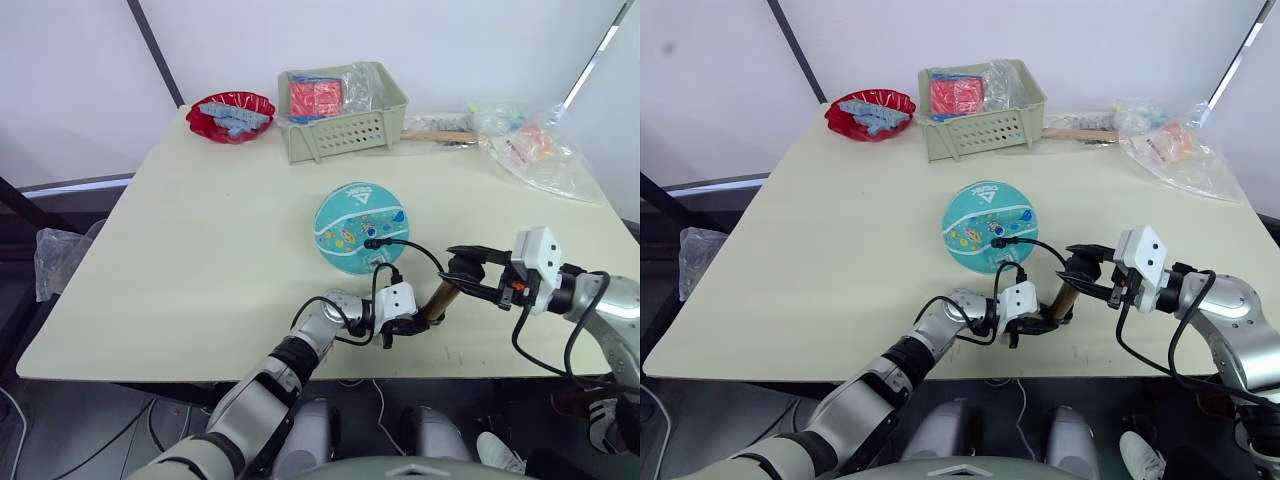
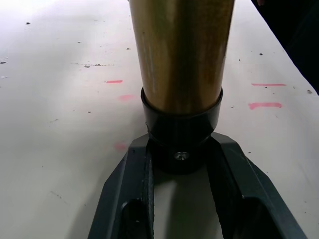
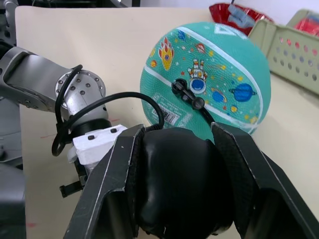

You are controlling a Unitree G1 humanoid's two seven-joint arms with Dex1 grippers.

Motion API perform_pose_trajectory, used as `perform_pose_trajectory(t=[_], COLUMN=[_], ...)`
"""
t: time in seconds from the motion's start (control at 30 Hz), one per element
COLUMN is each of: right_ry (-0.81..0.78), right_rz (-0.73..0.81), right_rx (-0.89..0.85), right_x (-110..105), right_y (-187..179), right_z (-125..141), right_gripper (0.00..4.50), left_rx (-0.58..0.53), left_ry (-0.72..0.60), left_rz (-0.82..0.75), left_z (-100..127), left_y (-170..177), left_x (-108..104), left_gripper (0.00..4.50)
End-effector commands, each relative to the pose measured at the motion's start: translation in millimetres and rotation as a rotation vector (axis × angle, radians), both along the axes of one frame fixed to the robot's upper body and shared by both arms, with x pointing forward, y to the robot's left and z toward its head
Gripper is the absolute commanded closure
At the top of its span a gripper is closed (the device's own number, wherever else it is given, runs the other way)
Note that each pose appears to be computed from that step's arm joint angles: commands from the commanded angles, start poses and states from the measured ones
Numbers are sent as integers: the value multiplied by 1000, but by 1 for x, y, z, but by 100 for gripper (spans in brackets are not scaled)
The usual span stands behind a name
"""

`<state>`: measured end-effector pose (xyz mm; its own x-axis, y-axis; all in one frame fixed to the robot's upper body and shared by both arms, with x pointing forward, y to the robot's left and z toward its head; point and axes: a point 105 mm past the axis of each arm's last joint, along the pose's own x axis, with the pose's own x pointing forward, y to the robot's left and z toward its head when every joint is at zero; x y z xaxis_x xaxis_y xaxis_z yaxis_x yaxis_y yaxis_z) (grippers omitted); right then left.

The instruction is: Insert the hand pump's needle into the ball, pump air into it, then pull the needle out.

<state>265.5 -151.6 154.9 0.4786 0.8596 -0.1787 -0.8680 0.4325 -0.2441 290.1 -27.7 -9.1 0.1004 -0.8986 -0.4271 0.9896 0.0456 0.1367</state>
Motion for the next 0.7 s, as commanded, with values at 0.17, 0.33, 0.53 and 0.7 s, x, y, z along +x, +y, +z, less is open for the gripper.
perform_pose_trajectory(t=[0.17,0.33,0.53,0.7], right_ry=[-106,-151,-204,-229], right_rz=[-10,2,20,18], right_rx=[-9,11,74,74], right_x=[1,-2,-6,-10], right_y=[-20,-24,-24,-27], right_z=[63,98,140,160], right_gripper=[290,290,290,290], left_rx=[204,202,200,200], left_ry=[149,150,151,147], left_rz=[55,55,52,49], left_z=[-54,-54,-54,-54], left_y=[40,40,38,38], left_x=[-17,-18,-18,-18], left_gripper=[342,342,342,342])
